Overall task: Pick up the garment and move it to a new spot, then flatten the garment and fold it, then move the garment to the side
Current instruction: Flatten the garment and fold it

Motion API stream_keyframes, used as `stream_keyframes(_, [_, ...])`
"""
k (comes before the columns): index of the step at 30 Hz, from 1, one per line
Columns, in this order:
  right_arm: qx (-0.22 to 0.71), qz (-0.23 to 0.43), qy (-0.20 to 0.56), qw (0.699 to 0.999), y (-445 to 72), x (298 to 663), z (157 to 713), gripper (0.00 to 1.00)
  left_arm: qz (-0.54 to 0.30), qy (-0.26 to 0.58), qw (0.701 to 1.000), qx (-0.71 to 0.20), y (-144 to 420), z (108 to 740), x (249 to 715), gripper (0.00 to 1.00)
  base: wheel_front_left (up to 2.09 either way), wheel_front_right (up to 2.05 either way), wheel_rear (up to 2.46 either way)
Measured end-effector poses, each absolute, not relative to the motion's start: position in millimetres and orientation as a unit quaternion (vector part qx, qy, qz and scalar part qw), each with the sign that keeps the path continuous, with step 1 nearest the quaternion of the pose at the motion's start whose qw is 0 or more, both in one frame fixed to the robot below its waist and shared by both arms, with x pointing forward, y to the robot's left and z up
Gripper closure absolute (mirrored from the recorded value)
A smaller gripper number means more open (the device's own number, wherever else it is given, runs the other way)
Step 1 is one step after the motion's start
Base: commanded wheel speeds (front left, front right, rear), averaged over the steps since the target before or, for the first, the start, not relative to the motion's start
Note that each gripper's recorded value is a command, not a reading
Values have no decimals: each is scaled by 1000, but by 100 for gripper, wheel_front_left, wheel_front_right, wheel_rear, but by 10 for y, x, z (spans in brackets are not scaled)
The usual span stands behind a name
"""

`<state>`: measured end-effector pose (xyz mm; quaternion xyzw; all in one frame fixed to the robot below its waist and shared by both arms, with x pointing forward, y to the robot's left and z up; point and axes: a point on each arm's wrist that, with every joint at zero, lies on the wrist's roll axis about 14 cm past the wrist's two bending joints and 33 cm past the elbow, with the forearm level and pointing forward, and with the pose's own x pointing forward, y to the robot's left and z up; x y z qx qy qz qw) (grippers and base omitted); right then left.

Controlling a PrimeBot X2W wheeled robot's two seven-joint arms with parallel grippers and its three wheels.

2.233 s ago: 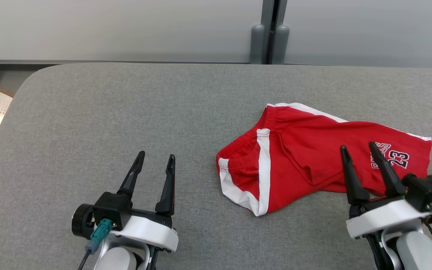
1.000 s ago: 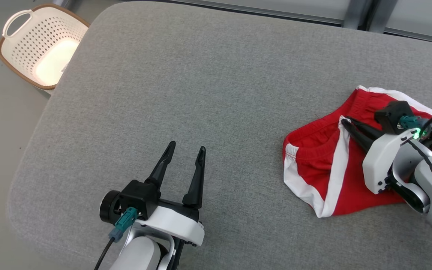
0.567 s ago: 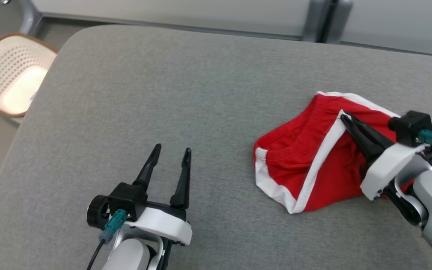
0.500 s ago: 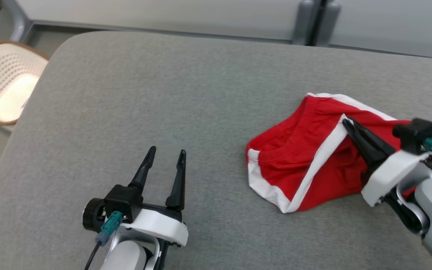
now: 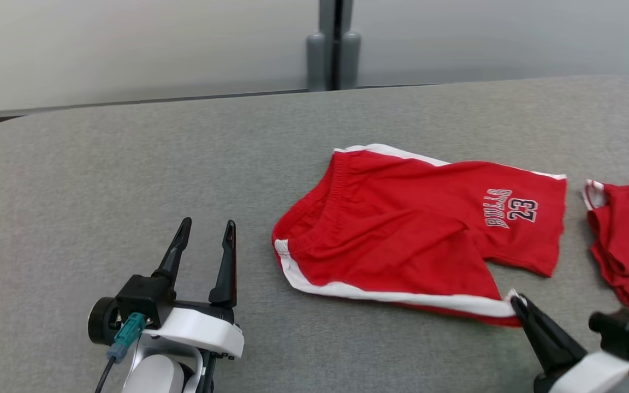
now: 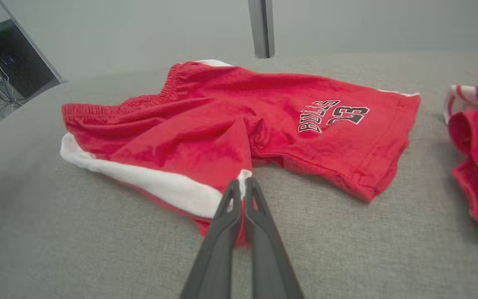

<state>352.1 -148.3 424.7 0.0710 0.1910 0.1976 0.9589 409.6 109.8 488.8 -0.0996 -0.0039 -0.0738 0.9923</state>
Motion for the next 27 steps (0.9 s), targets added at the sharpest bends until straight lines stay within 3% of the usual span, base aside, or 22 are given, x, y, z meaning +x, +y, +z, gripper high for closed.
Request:
stream_keyframes(3, [95,161,207,960,-1609,3295,4207,100,-92,-6,990,-102,980,4908,4128,0,0,0,0])
stream_keyframes(4, [97,144,211,962,-1678,3220,4200,33,-101,-5,990,-103,919,4907,4142,0,0,0,0])
stream_keyframes(5, [101,136,213,962,-1698,3207,4198,0,-104,-4,989,-103,897,4903,4148,0,0,0,0])
stream_keyframes(12, [101,130,194,967,-1638,3306,4294,0,-106,-5,989,-102,910,4911,4144,0,0,0,0])
stream_keyframes(21, [90,135,31,986,-1554,3850,4940,0,-91,-15,991,-99,1047,4977,4069,0,0,0,0])
stream_keyframes(27, [99,142,16,985,-1370,3953,4892,0,-90,-17,991,-100,1079,4992,3992,0,0,0,0])
